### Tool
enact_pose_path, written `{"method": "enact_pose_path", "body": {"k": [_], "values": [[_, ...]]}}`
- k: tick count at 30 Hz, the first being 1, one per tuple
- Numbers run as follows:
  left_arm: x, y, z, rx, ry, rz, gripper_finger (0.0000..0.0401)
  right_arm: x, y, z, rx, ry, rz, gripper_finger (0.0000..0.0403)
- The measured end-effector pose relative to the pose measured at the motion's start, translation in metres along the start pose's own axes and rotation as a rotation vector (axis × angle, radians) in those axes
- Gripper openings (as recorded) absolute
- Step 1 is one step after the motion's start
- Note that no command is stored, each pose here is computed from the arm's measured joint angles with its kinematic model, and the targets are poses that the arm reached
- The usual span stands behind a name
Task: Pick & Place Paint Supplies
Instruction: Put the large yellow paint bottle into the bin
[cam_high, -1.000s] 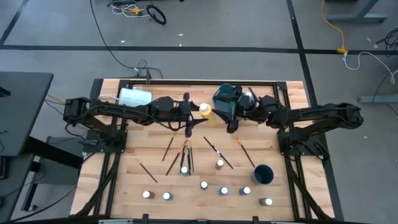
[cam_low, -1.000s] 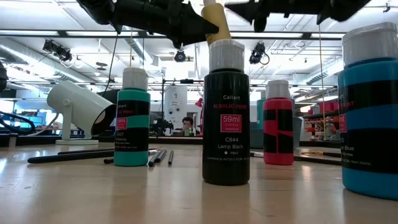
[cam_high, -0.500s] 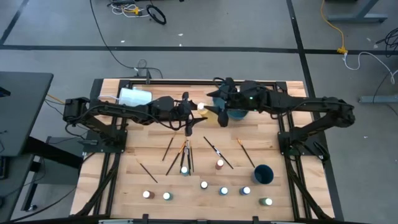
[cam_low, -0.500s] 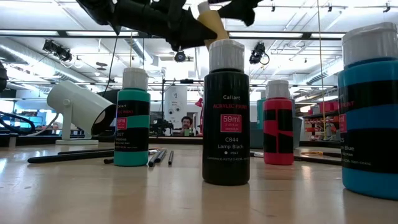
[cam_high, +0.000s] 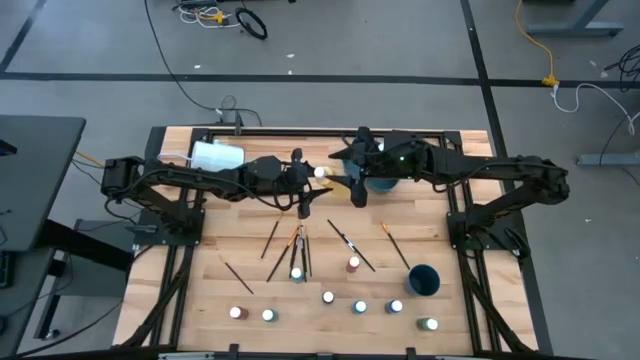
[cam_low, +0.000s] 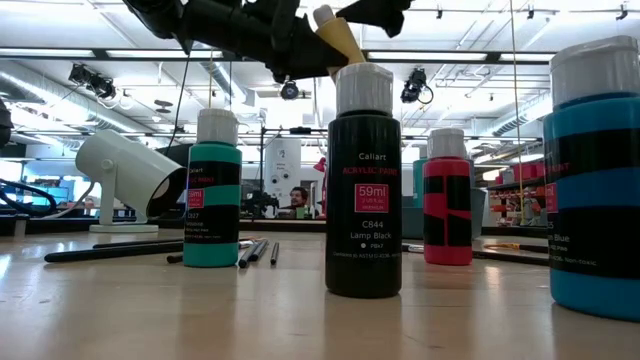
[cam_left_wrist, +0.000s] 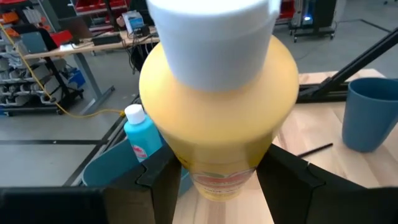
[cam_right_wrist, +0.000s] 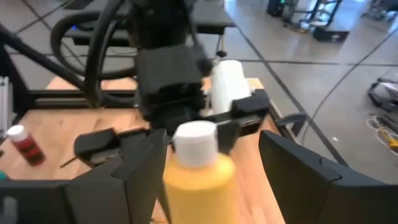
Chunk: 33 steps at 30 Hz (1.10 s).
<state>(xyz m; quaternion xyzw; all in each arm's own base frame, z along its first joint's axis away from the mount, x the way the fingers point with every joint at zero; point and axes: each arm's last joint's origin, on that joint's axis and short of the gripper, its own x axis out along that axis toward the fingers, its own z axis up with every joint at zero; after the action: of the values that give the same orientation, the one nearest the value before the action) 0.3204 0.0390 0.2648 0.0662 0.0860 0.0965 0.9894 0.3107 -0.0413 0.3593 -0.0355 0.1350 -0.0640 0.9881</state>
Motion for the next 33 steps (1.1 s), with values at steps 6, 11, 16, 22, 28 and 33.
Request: {"method": "enact_pose_path", "body": {"k": [6,11,16,22,28,33], "values": [[0.0,0.0,0.001,-0.001,-0.01,0.001,0.0196,0.018,0.0,-0.01,-0.003,0.026,0.001,0.0258],[0.0,0.0,0.001,-0.006,-0.01,0.005,0.0196,0.028,0.0,-0.015,-0.038,0.027,0.004,0.0257],[0.0,0.0,0.001,-0.006,-0.01,0.006,0.0196,0.029,0.0,-0.014,-0.048,0.013,-0.001,0.0232],[0.0,0.0,0.001,-0.009,-0.006,0.004,0.0196,0.029,0.0,-0.012,-0.051,0.0,0.001,0.016],[0.0,0.0,0.0,-0.019,0.004,-0.001,0.0196,0.028,0.0,-0.013,-0.053,0.006,0.015,0.0115],[0.0,0.0,-0.002,-0.016,0.025,-0.005,0.0199,0.026,0.0,-0.015,-0.05,0.042,-0.011,0.0115]]}}
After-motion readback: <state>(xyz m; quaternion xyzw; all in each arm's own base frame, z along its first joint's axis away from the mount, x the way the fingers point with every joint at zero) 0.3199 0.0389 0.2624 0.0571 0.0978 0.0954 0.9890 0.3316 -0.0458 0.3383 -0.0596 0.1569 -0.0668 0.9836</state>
